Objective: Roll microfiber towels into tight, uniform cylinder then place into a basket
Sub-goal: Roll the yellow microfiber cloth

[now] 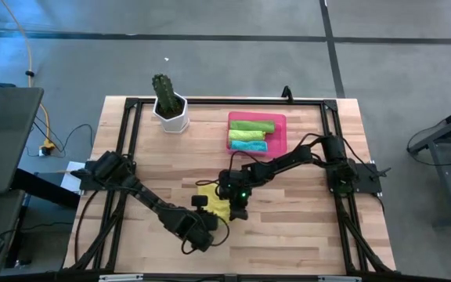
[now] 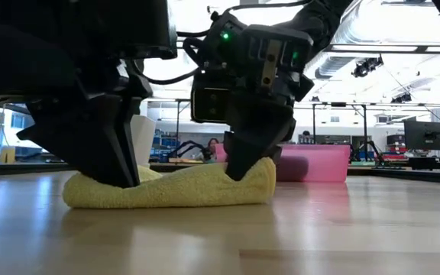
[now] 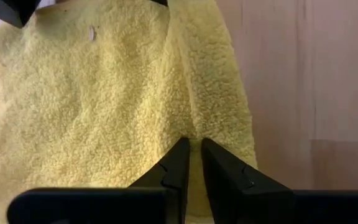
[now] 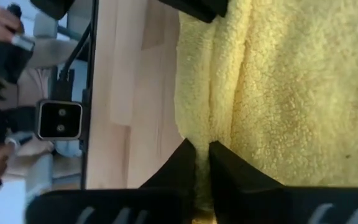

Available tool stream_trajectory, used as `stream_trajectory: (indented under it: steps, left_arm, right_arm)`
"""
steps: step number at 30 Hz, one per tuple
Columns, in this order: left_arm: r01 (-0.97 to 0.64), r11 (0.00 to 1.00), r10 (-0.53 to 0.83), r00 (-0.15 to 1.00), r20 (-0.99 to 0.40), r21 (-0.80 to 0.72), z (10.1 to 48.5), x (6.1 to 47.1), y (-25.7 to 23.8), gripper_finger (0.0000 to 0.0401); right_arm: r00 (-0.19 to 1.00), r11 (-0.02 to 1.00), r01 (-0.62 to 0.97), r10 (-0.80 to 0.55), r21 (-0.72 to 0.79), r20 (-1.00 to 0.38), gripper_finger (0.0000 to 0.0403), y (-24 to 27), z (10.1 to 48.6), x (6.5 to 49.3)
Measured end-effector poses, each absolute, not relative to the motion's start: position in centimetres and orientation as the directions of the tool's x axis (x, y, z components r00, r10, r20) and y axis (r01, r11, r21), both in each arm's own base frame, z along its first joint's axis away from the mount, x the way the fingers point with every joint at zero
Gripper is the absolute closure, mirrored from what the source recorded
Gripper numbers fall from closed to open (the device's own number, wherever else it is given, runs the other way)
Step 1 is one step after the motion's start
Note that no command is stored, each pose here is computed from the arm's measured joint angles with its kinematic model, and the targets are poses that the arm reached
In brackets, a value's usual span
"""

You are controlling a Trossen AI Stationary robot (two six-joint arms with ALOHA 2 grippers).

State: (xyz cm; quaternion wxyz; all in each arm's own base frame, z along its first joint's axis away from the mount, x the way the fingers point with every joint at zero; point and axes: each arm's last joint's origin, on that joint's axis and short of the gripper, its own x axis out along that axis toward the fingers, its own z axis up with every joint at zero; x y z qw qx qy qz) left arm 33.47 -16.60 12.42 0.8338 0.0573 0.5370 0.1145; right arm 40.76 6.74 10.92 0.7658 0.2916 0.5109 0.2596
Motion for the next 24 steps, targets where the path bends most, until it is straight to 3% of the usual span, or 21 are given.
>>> stream_trajectory:
  steps: [12, 16, 24]
  left_arm:
    - [-0.243, 0.959, 0.233, 0.381, -0.895, 0.147, 12.1, 33.3, -16.5, 0.0362]
    - [-0.338, 0.938, 0.219, 0.396, -0.892, 0.08, 12.1, 33.4, -16.6, 0.0362]
    - [-0.385, 0.923, 0.178, 0.396, -0.901, 0.013, 12.1, 33.6, -16.8, 0.0362]
  right_arm:
    - [0.264, 0.735, -0.25, 0.678, 0.63, -0.686, 0.0257, 5.6, 13.4, 38.9]
    - [0.268, 0.753, -0.356, 0.65, 0.554, -0.711, 0.0248, 6.7, 15.1, 38.2]
    - [0.323, 0.865, -0.473, 0.347, 0.167, -0.88, 0.0247, 11.7, 17.4, 35.7]
